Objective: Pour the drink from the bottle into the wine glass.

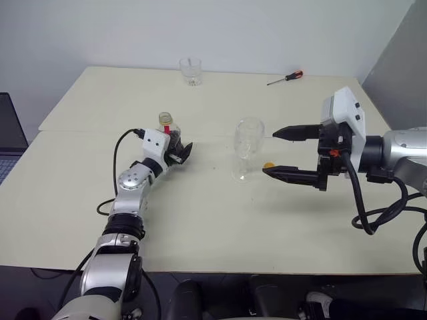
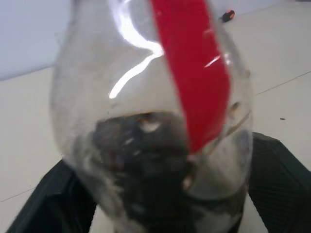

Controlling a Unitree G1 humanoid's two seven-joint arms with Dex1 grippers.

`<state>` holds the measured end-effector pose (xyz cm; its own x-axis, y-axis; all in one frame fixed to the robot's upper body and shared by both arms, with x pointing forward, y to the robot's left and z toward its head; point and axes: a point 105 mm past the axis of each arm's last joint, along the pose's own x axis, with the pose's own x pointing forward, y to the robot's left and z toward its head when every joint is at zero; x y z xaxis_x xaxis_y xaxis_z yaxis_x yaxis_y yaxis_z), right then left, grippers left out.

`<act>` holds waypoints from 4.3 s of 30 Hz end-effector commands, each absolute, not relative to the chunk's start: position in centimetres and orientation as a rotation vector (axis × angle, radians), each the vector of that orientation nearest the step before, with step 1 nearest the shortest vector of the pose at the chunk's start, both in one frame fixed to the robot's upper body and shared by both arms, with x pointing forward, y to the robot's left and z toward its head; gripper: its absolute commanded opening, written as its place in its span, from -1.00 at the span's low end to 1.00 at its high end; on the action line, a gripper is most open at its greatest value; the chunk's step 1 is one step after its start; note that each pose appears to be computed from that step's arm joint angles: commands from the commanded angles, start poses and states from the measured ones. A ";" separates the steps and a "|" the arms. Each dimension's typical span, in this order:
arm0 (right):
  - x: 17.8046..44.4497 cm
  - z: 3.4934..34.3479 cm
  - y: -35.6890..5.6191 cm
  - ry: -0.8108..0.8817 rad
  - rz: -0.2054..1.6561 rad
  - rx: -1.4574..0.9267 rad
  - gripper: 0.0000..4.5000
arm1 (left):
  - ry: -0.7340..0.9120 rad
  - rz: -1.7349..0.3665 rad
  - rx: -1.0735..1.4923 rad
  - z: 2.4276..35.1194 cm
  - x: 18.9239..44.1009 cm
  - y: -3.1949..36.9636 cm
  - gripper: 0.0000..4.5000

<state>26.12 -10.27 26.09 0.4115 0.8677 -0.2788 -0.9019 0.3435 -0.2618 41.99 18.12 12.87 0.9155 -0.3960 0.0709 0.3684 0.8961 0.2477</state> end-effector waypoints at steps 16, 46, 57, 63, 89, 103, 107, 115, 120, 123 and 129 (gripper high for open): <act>27.0 27.7 -13.8 -0.011 0.957 -0.372 1.00 | -0.340 -0.475 0.297 21.0 42.6 15.7 -0.56; 23.8 23.8 -14.9 -0.177 0.703 -0.185 1.00 | -0.593 -0.746 1.027 27.2 42.9 8.2 -0.60; 23.3 24.3 -14.3 -0.198 0.687 -0.200 1.00 | -0.591 -0.737 1.103 26.3 43.3 6.8 -0.60; 23.2 24.1 -14.3 -0.193 0.670 -0.202 1.00 | -0.604 -0.743 1.177 26.1 43.3 6.5 -0.60; 23.0 24.4 -15.3 -0.178 0.608 -0.237 1.00 | -0.736 -0.657 1.436 27.3 43.2 6.1 -0.60; 23.2 24.4 -15.7 -0.168 0.600 -0.255 1.00 | -0.821 -0.590 1.481 29.0 43.0 6.2 -0.60; 23.2 24.3 -15.7 -0.163 0.604 -0.256 1.00 | -0.836 -0.583 1.494 29.2 43.0 6.2 -0.60; 23.0 23.6 -15.7 -0.126 0.622 -0.255 1.00 | -0.832 -0.581 1.519 29.2 43.0 6.3 -0.60; 23.0 23.4 -15.9 -0.120 0.624 -0.258 1.00 | -0.847 -0.578 1.534 29.5 43.0 6.2 -0.60; 23.0 23.4 -15.9 -0.117 0.625 -0.261 1.00 | -0.852 -0.578 1.546 29.5 42.9 6.2 -0.60; 22.9 23.3 -15.9 -0.107 0.629 -0.265 1.00 | -0.846 -0.569 1.558 29.6 43.1 6.4 -0.60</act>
